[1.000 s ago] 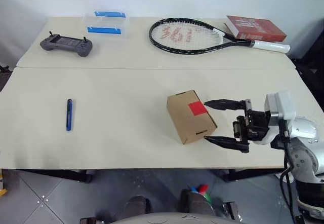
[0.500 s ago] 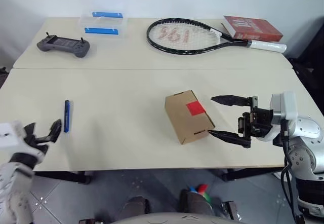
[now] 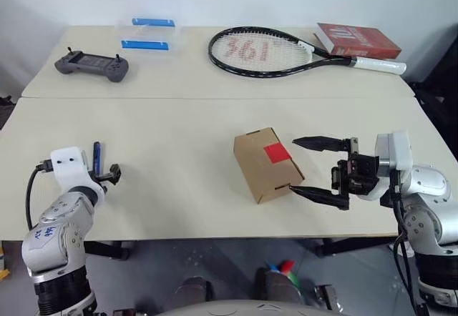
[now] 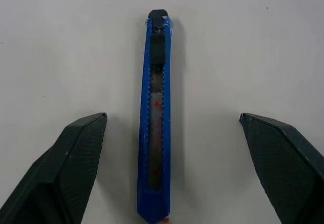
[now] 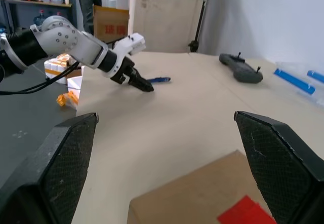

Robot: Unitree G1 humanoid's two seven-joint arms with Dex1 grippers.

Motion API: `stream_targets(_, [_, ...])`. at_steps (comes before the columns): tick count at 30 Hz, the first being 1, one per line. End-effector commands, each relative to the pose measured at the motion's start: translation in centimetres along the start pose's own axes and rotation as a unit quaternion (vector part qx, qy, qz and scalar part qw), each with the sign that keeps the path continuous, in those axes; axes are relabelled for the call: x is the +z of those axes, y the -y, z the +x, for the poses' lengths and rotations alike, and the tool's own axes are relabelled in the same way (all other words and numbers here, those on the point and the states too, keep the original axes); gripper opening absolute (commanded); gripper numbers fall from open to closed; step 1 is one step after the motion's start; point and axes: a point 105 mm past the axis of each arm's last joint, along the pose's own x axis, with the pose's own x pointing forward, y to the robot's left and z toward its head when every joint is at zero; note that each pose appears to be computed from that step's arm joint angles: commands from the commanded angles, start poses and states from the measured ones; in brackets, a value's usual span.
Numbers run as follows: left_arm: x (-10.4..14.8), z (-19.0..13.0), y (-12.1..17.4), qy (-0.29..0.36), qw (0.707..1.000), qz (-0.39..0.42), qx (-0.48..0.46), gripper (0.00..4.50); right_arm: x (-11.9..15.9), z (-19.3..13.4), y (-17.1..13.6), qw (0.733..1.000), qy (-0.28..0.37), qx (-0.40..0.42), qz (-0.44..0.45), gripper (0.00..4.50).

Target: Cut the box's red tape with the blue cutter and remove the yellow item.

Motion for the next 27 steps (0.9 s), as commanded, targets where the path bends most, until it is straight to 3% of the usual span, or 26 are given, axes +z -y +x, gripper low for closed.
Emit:
stream_targets(1, [-3.5, 0.2, -0.6, -0.074, 0.997, -0.004, -0.002, 4.07, 1.2, 0.2, -0.2, 0.999, 0.014, -0.007, -0.031, 4.50])
stream_targets(6, [-4.7, 0.2, -1.6, -0.090, 0.996, -0.001, 0.008, 2.78, 1.3, 0.1, -0.2, 0.999, 0.015, -0.019, -0.037, 4.50])
stream_targets(14, [-5.2, 0.4, -0.8, -0.092, 0.996, -0.002, -0.001, 0.52, 0.9, -0.2, 0.0, 0.998, -0.001, -0.025, -0.061, 4.50])
stream_targets(19, [-3.8, 0.8, -0.3, -0.057, 0.998, -0.008, -0.017, 0.38, 0.9, -0.7, 0.3, 0.997, -0.005, -0.035, -0.064, 4.50])
stream_targets(23, [2.4, 0.3, 1.2, 0.083, 0.990, 0.013, -0.115, 0.38, 1.0, -1.1, 0.5, 0.997, -0.008, -0.045, -0.065, 4.50])
stream_targets(27, [4.2, -0.9, 1.6, 0.099, 0.966, 0.077, -0.225, 0.38, 1.1, -1.4, 0.5, 0.997, -0.016, -0.046, -0.065, 4.50])
